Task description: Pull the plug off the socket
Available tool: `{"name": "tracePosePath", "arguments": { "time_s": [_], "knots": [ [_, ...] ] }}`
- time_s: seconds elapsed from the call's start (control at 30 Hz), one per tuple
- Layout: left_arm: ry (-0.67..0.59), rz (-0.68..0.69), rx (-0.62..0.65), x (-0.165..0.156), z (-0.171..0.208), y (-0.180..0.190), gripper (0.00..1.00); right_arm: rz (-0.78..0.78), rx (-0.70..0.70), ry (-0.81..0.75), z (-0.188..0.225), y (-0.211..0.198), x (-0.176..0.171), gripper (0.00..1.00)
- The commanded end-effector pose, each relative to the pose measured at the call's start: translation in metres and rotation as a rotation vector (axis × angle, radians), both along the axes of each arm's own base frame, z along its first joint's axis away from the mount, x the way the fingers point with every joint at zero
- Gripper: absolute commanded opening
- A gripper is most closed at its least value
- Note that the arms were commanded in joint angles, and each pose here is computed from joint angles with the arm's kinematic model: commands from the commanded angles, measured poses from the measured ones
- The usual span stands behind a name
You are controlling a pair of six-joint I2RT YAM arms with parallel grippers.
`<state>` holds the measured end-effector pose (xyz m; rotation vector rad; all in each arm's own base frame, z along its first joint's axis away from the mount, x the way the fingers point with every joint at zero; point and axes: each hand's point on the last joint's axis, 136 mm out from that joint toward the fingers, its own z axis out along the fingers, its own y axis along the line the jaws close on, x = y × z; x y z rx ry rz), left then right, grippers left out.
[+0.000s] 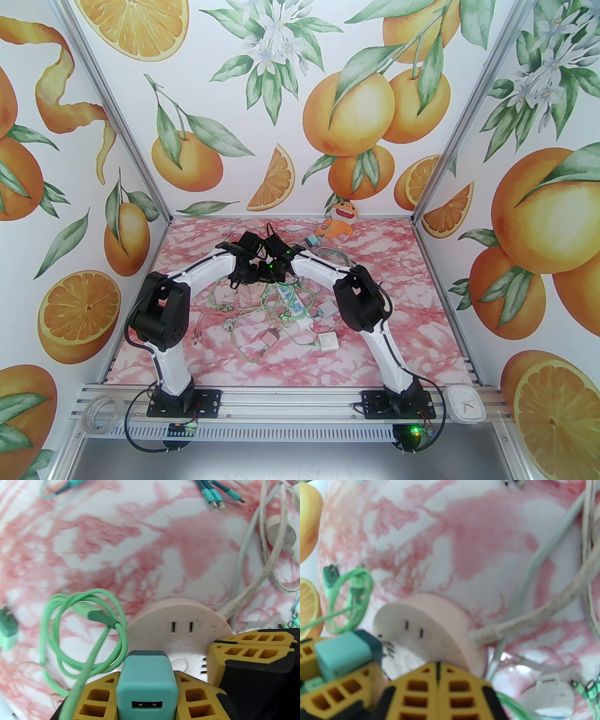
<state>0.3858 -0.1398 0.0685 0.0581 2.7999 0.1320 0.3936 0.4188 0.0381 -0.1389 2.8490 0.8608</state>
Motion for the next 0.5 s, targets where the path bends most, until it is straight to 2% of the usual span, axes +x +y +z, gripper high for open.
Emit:
{"name": "tracePosePath", "arguments": {
  "time_s": [0.0,0.2,0.47],
  "knots": [
    [0.021,-0.062,0.001,-0.005,-0.001,-0.018,0.04,0.011,-0.381,0.260,-0.117,-0.060,-0.074,0.00],
    [-0.026,0.040,-0.117,0.012,0.022,0.007,0.05,0.014,-0.378,0.256,-0.116,-0.059,-0.073,0.00],
    [-0.127,0.215,-0.144,0.045,0.060,0.081,0.05,0.017,-0.369,0.249,-0.113,-0.056,-0.071,0.00]
  ]
}}
